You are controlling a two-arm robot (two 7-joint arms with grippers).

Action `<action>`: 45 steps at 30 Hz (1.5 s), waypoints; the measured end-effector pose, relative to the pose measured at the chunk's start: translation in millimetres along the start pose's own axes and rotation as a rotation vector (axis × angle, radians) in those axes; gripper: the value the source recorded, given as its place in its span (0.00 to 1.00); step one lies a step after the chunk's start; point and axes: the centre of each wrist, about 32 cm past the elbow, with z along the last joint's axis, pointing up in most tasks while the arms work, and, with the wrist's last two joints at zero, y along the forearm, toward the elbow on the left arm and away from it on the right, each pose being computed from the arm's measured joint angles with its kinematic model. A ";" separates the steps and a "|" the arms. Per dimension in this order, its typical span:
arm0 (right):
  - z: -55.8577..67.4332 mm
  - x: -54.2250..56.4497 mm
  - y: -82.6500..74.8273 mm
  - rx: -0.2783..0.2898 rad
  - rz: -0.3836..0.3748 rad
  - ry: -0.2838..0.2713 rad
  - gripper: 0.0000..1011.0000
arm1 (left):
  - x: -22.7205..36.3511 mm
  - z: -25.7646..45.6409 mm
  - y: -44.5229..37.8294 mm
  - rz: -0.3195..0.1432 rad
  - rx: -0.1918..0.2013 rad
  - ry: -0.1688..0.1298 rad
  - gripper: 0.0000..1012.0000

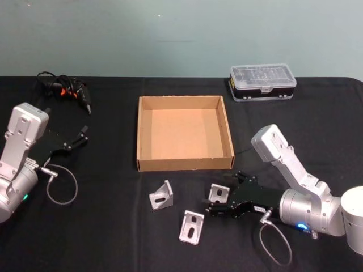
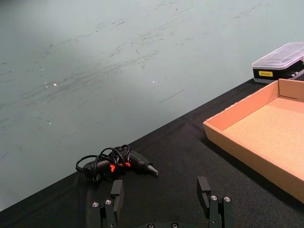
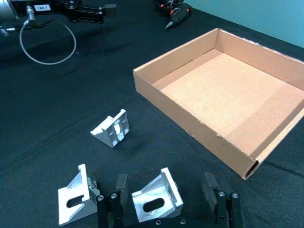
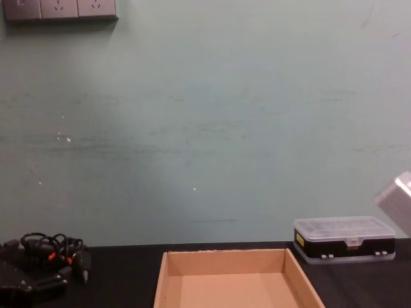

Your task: Use one hand to pick up the angle iron from the table and place it into the box.

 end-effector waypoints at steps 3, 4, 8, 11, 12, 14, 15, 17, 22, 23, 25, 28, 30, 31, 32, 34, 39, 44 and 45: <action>-0.8 -0.4 0.3 0.001 -0.003 0.003 0.99 | 0.0 0.0 0.0 0.000 0.000 0.000 1.00; -0.8 -0.4 0.3 0.001 -0.003 0.003 0.99 | 0.0 0.0 0.0 0.000 0.000 0.000 1.00; -2.1 -0.7 0.8 0.002 -0.006 0.006 0.99 | 0.0 0.0 0.0 0.000 0.000 0.000 1.00; -3.0 -0.5 1.2 0.003 -0.007 0.007 0.99 | 0.0 0.0 0.0 0.000 0.000 0.000 1.00; -3.4 -0.3 1.3 0.005 -0.008 0.007 0.99 | 0.0 0.0 0.0 0.000 0.000 0.000 1.00; -3.8 0.1 1.3 0.006 -0.009 0.008 0.97 | 0.0 0.0 0.0 0.000 0.000 0.000 1.00; -3.9 0.3 1.2 0.006 -0.010 0.007 0.96 | 0.0 0.0 0.0 0.000 0.000 0.000 1.00; -4.3 0.3 1.3 0.008 -0.010 0.007 0.94 | 0.0 0.0 0.0 0.000 0.000 0.000 1.00; -5.5 0.0 1.1 0.010 -0.014 0.010 0.80 | 0.0 0.0 0.0 0.000 0.000 0.000 1.00; -5.9 -0.2 1.0 0.012 -0.016 0.012 0.76 | 0.0 0.0 0.0 0.000 0.000 0.000 1.00; -6.6 0.0 0.7 0.013 -0.019 0.014 0.73 | 0.0 0.0 0.0 0.000 0.000 0.000 1.00; -7.2 -0.1 0.5 0.016 -0.021 0.016 0.63 | 0.0 0.0 0.0 0.000 0.000 0.000 1.00; -7.8 0.1 0.0 0.022 -0.024 0.020 0.57 | 0.0 0.0 0.0 0.000 0.000 0.000 1.00; -8.1 0.1 -0.2 0.025 -0.025 0.022 0.53 | 0.0 0.0 0.0 0.000 0.000 0.000 1.00; -8.1 0.1 -0.2 0.025 -0.025 0.022 0.49 | 0.0 0.0 0.0 0.000 0.000 0.000 1.00; -8.4 0.2 -0.3 0.029 -0.026 0.026 0.43 | 0.0 0.0 0.0 0.000 0.000 0.000 1.00; -9.1 0.6 0.5 0.039 -0.025 0.038 0.25 | 0.0 0.0 0.0 0.000 0.000 0.000 1.00; -9.9 0.6 1.1 0.047 -0.023 0.048 0.14 | 0.0 0.0 0.0 0.000 0.000 0.000 1.00; -10.1 0.7 1.2 0.049 -0.021 0.049 0.09 | 0.0 0.0 0.0 0.000 0.000 0.000 1.00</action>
